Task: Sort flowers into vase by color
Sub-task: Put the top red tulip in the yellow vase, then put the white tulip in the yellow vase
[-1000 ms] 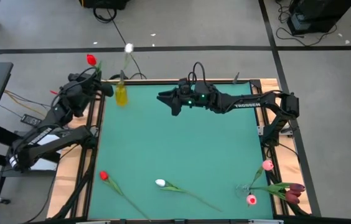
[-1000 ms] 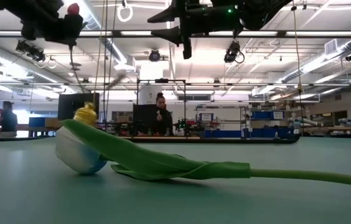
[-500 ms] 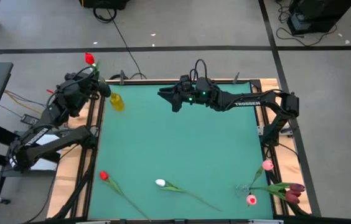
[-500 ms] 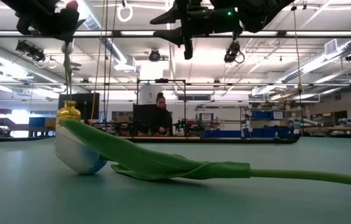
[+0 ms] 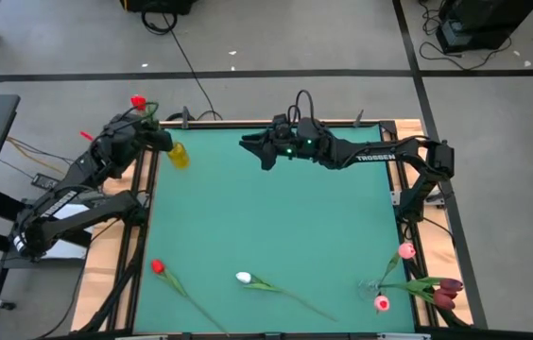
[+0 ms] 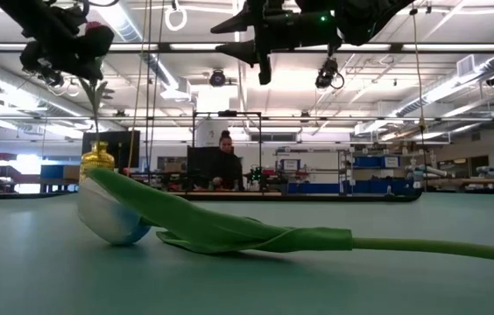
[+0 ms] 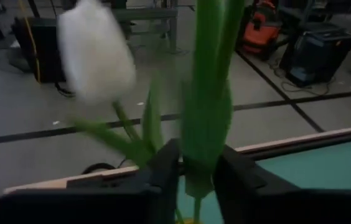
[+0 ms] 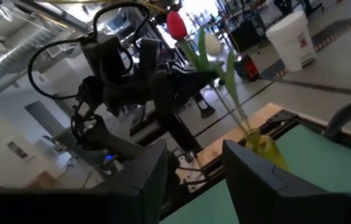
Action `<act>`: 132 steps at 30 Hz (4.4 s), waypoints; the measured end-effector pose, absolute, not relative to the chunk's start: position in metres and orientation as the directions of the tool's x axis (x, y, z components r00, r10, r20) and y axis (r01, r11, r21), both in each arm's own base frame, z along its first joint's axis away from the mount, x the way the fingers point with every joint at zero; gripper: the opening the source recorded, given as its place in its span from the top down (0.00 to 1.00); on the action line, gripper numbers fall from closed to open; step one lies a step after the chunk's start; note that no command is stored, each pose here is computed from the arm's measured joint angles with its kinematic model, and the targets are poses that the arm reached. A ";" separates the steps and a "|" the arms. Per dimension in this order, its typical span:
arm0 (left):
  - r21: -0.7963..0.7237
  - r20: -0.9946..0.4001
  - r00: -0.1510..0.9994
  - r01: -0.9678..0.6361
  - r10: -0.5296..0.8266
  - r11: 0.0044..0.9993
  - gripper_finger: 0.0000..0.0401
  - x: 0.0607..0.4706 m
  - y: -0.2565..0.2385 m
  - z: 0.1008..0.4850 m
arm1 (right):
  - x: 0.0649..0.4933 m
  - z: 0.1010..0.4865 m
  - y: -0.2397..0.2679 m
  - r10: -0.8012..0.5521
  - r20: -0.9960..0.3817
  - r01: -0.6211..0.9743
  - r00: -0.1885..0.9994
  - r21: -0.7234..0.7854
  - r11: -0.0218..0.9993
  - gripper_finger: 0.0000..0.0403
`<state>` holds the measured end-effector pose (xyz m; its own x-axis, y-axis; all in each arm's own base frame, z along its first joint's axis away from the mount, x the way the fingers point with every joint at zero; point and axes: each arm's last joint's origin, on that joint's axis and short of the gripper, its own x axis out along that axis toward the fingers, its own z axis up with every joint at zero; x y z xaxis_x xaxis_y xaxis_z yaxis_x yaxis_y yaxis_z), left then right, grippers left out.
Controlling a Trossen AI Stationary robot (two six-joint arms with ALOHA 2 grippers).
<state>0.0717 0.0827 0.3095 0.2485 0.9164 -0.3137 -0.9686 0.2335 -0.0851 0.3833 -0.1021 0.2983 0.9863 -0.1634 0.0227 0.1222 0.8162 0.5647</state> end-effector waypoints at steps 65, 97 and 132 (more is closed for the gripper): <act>-0.395 -0.316 0.939 -0.258 0.133 0.882 0.51 0.012 -0.008 0.466 | 0.399 0.144 0.226 0.115 -0.953 0.251 0.279 0.188 0.950 0.46; -0.387 -0.393 0.898 -0.354 0.195 0.851 0.43 0.031 0.010 0.444 | 0.460 0.260 0.072 -0.150 -0.576 0.430 0.803 0.387 0.816 0.98; -0.353 -0.357 0.873 -0.456 0.334 0.817 0.34 0.147 0.094 0.452 | 0.464 0.347 -0.096 -0.217 0.118 0.135 0.969 0.483 0.865 0.98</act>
